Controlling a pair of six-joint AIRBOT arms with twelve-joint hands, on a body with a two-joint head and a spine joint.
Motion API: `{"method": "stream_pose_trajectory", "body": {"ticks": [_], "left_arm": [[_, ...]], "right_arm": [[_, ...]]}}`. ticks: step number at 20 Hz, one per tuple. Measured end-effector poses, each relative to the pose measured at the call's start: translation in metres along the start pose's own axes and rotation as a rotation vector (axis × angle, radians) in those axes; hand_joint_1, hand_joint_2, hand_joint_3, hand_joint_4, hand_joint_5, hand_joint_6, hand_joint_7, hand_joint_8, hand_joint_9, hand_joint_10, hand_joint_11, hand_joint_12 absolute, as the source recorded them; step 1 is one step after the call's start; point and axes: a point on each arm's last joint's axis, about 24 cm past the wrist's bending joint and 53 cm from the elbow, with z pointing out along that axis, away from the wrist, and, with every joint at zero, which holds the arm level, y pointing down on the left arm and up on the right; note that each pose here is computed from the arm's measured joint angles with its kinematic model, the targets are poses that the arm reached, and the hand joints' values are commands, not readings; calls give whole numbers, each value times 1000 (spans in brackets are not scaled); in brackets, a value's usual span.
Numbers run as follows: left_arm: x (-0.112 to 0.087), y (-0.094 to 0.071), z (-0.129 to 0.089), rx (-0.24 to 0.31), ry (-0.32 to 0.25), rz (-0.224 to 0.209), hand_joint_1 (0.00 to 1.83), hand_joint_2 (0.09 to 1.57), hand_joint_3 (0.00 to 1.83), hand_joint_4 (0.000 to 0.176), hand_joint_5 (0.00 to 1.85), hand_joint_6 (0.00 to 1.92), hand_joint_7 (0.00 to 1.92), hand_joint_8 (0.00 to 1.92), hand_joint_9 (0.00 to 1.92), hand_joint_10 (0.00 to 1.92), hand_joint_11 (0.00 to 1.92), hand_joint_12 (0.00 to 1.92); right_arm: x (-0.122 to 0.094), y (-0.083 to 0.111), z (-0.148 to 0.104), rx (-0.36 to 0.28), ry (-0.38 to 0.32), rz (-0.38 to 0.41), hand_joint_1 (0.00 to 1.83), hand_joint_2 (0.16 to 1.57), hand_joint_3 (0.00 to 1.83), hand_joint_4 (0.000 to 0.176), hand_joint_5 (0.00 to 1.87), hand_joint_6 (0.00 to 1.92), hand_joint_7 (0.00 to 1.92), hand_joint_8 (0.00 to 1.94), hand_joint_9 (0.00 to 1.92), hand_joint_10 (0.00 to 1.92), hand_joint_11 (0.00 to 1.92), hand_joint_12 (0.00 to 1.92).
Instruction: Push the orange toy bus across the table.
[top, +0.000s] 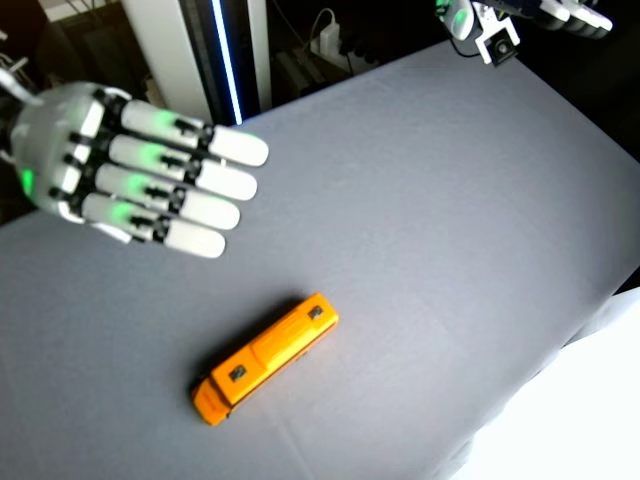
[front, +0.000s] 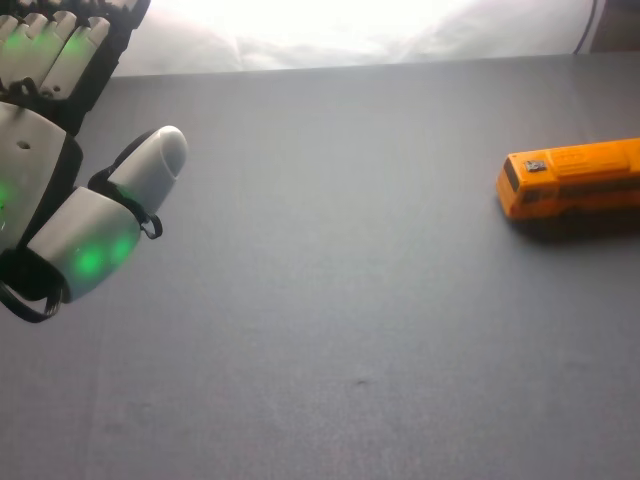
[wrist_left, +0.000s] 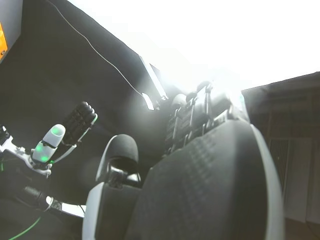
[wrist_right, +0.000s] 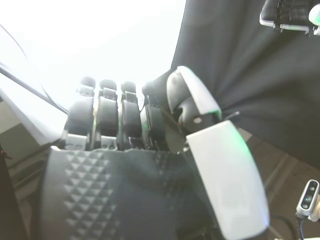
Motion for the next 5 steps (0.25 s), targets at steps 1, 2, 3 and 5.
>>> {"method": "stream_pose_trajectory", "body": {"ticks": [1,2,3,5], "left_arm": [[0,0,0,0,1,-5,170,1483,0,0,76,0,9,0,0,0,0,0],[1,1,-1,-4,2,-12,170,1483,0,0,76,0,9,0,0,0,0,0],[2,2,-1,-7,2,-19,17,1523,8,0,121,14,14,4,0,0,0,0],[4,2,-2,-10,4,-28,3,1541,15,0,135,17,24,8,0,0,0,0]], "right_arm": [[1,1,0,-3,4,1,804,1464,2,0,179,0,149,0,101,0,73,0],[2,2,0,-3,4,3,804,1464,2,0,179,0,149,0,101,0,73,0],[2,3,1,-7,3,3,788,1437,0,0,174,1,147,0,102,0,66,2],[3,10,5,-33,5,6,736,1450,3,0,147,2,133,1,92,0,48,1]]}}
